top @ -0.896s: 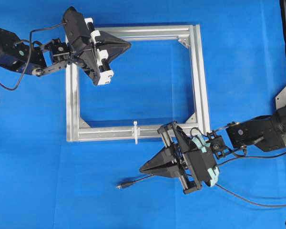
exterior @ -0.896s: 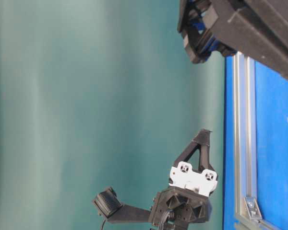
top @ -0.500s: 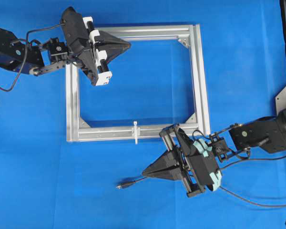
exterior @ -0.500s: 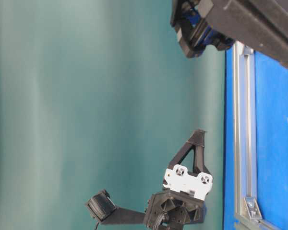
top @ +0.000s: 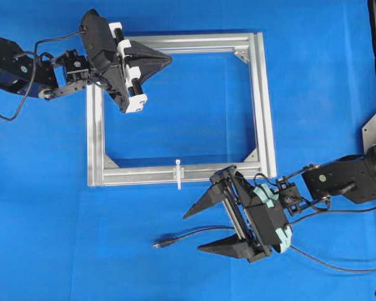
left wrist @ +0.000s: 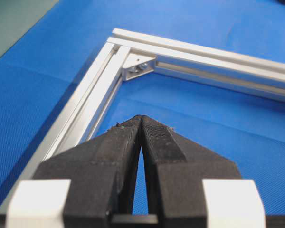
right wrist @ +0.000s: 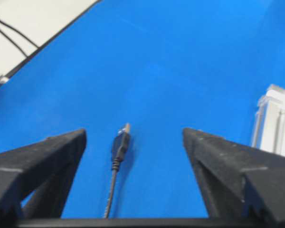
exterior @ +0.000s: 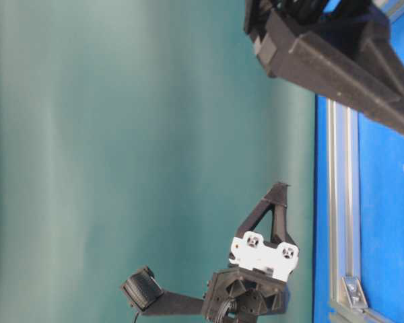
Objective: Insert the wire through the string loop located in the center.
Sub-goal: 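Open the right gripper and lower it over the black USB cable, then close the right gripper on the cable just behind the USB plug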
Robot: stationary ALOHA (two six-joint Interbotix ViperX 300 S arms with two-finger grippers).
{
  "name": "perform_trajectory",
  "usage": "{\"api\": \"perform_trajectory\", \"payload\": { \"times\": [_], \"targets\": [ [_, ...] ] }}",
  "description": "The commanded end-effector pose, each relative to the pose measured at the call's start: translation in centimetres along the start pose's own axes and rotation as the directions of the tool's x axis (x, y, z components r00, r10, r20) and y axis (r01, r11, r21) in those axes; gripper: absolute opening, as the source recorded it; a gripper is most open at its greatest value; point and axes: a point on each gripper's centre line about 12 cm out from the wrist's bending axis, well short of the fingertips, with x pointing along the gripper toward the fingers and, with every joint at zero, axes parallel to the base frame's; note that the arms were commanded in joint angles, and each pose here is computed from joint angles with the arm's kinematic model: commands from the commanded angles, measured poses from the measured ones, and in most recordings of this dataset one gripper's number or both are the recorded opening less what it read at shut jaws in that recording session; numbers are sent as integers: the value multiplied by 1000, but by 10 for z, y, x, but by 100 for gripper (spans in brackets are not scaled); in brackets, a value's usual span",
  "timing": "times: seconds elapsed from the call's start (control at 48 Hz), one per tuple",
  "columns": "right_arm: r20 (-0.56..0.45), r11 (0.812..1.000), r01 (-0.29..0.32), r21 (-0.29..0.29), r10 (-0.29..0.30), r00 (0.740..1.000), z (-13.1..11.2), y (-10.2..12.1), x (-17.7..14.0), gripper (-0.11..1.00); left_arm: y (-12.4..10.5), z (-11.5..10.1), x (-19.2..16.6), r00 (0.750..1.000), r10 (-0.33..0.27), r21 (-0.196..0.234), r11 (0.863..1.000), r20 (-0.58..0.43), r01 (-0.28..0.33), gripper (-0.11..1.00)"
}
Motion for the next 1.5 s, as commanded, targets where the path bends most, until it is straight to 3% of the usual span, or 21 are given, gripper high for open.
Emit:
{"api": "perform_trajectory", "payload": {
  "times": [0.0,0.083,0.334,0.73,1.251,1.355,1.48],
  "targets": [
    [37,1000,0,3,0,999,15,2,0,89,-1,13,-1,999,-3,2,1000,40,3,0],
    [20,1000,4,12,-4,1000,11,1,1,84,-1,13,-1,999,-3,2,1000,38,3,0],
    [-53,997,34,71,-30,998,-16,-2,15,85,1,13,-1,999,1,1,1000,40,-1,0],
    [-142,992,66,104,-51,989,-51,-4,28,85,2,11,-2,1000,3,2,1000,26,-3,0],
    [-153,992,71,108,-54,987,-58,-4,39,82,2,9,-2,1000,2,2,1000,12,-2,0],
    [-151,992,72,107,-55,987,-58,-5,39,71,2,10,-1,1000,2,2,1000,14,-2,0],
    [-151,992,71,105,-54,987,-58,-5,39,35,2,9,-2,1000,2,2,1000,12,-2,0]
  ]
}}
